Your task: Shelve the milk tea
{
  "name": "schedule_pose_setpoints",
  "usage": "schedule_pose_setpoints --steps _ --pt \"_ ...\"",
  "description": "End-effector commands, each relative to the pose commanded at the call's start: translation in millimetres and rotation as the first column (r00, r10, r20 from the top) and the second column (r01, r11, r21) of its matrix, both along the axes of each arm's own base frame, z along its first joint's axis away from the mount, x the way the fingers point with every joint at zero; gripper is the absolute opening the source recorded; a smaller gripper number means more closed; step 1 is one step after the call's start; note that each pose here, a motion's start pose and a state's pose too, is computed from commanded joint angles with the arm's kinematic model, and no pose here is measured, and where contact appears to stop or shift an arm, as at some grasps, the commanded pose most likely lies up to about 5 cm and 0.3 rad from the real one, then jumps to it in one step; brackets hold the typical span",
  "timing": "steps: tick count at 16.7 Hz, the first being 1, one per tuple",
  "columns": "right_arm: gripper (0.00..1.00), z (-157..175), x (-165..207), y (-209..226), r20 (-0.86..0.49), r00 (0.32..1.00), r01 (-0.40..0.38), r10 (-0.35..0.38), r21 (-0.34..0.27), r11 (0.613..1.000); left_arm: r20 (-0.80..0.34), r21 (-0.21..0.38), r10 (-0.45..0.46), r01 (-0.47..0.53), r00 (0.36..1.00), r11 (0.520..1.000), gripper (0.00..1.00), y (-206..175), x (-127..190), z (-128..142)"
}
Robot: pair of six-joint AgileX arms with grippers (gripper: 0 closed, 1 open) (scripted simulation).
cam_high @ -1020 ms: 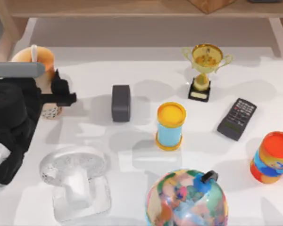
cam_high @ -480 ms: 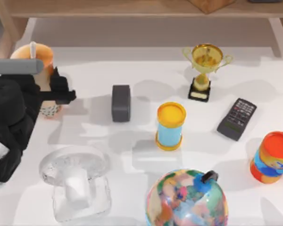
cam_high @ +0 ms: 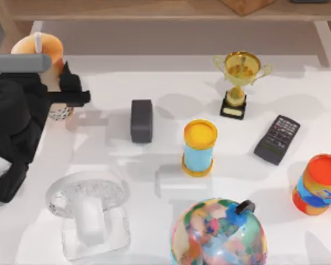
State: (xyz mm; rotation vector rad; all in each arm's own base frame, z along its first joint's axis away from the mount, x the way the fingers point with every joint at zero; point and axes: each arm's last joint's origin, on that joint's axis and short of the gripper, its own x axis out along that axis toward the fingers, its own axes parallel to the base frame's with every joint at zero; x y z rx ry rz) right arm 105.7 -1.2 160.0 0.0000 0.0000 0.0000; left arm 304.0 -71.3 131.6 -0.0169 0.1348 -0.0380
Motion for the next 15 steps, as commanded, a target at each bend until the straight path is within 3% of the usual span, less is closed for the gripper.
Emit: schedule_pose_setpoints --steps 5,10,15 --pt "1.0 0 0 0 0.0 1.0 0.0 0.0 0.0 1.0 0.053 -0.012 -0.019 0.02 0.998 1.0 0.0 -20 27 43" --pt "1.0 0 0 0 0.0 1.0 0.0 0.0 0.0 1.0 0.077 -0.025 -0.02 0.022 0.997 0.999 0.0 -38 60 103" --pt "1.0 0 0 0 0.0 1.0 0.0 0.0 0.0 1.0 0.027 -0.014 0.001 -0.001 1.0 1.0 0.0 -45 94 150"
